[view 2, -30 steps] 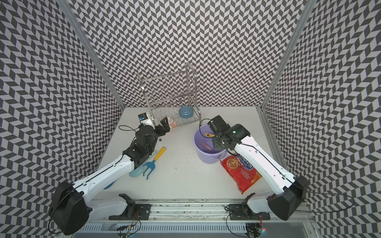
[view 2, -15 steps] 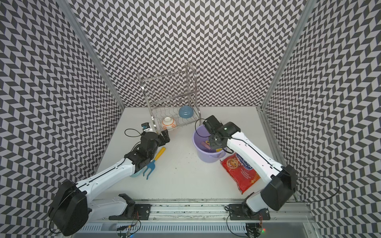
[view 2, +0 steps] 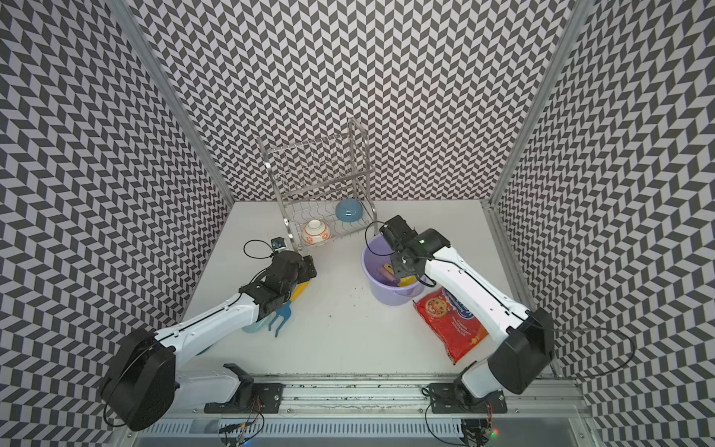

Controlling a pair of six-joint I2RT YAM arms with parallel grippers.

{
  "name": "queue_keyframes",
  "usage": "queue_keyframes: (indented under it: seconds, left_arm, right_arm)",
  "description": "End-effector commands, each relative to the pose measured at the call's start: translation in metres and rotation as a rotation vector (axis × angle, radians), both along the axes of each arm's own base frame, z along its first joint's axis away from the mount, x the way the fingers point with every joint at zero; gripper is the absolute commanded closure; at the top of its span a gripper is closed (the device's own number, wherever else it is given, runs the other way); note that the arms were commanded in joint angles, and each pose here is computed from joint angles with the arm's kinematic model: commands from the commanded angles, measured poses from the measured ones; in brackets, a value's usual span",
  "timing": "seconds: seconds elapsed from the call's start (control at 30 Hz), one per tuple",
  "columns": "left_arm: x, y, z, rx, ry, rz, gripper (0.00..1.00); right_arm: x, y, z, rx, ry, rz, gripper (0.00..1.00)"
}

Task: Organize the gardening tools
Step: Place the gardening tool in the container, then pick up the gardening tool from the center of the board.

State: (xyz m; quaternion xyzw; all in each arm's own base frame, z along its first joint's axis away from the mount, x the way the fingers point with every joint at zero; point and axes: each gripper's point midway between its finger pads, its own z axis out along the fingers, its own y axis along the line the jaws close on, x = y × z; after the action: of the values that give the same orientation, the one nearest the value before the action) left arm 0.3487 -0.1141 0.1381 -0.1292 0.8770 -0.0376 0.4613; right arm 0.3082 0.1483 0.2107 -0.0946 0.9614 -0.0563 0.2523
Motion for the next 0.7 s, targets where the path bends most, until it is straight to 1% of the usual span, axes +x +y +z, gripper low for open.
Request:
queue_keyframes:
  seconds: [0.0,0.07,0.13,0.17,0.27,0.4,0.57,0.67]
  left_arm:
    - [-0.013,0.006,-0.025,0.051,0.118,-0.007,0.13]
    - [-0.022,0.006,-0.039,0.055,0.164,-0.020,0.16]
    - [-0.031,0.007,-0.052,0.051,0.205,-0.027,0.21]
    - [-0.035,0.009,-0.058,0.051,0.222,-0.026,0.22]
    - [-0.044,0.014,-0.067,0.065,0.258,-0.014,0.22]
    - [-0.050,0.017,-0.073,0.071,0.277,-0.007,0.25]
    - [-0.055,0.015,-0.085,0.081,0.310,-0.014,0.25]
    - [-0.054,0.016,-0.088,0.101,0.317,-0.014,0.25]
  right_arm:
    - [0.012,0.005,0.042,0.104,-0.161,-0.008,0.51]
    - [0.014,0.003,0.056,0.124,-0.219,-0.015,0.44]
    - [0.016,0.000,0.071,0.146,-0.283,-0.022,0.40]
    - [0.016,-0.001,0.076,0.157,-0.313,-0.025,0.39]
    - [0.015,-0.004,0.096,0.205,-0.389,-0.032,0.38]
    - [0.012,-0.010,0.114,0.251,-0.466,-0.056,0.37]
    - [0.010,-0.019,0.124,0.265,-0.526,-0.092,0.35]
    - [0.011,-0.020,0.128,0.273,-0.544,-0.096,0.35]
